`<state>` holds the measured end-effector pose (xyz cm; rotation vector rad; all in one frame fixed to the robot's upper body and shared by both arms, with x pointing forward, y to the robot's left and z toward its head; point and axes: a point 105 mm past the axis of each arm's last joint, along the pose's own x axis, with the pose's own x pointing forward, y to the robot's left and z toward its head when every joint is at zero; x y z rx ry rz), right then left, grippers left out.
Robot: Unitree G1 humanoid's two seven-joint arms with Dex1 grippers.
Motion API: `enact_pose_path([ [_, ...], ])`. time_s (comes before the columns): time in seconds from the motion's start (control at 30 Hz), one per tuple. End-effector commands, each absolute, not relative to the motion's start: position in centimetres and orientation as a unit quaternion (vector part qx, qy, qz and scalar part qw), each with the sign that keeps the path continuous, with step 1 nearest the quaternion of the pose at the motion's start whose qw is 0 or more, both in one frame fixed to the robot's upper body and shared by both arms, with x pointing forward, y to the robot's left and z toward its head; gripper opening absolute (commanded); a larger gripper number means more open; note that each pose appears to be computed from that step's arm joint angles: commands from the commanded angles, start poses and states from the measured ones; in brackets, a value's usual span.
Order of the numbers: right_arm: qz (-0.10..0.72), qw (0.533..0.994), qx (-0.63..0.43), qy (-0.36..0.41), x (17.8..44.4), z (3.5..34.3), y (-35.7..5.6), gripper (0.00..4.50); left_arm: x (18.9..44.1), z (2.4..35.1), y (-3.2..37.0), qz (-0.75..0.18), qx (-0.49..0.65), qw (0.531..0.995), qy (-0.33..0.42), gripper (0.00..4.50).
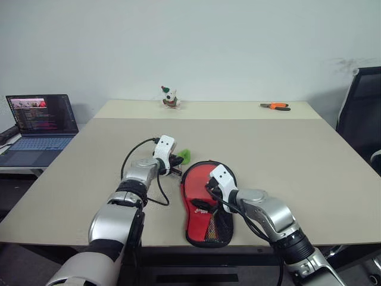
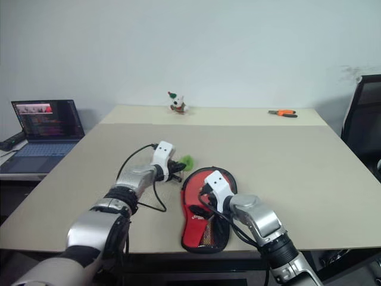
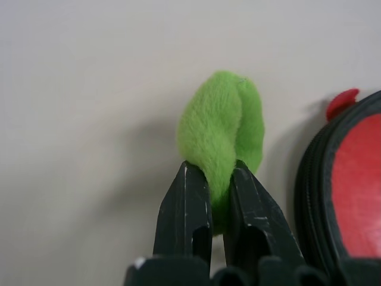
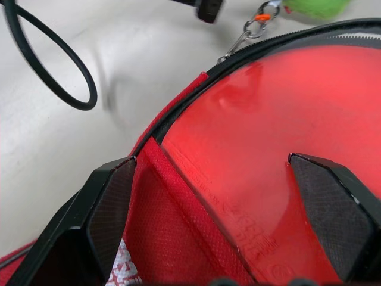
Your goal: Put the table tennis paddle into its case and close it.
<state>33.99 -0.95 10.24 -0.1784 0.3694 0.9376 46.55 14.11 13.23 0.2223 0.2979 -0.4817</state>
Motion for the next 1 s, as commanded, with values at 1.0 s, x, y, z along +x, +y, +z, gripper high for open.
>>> enact_pose_path([
  [1.0,0.44,0.829,-0.118,0.325,27.8,2.9,-5.4,4.5,47.4,19.5,3.6,-0.265,0.457,0.849,-0.017,0.02],
])
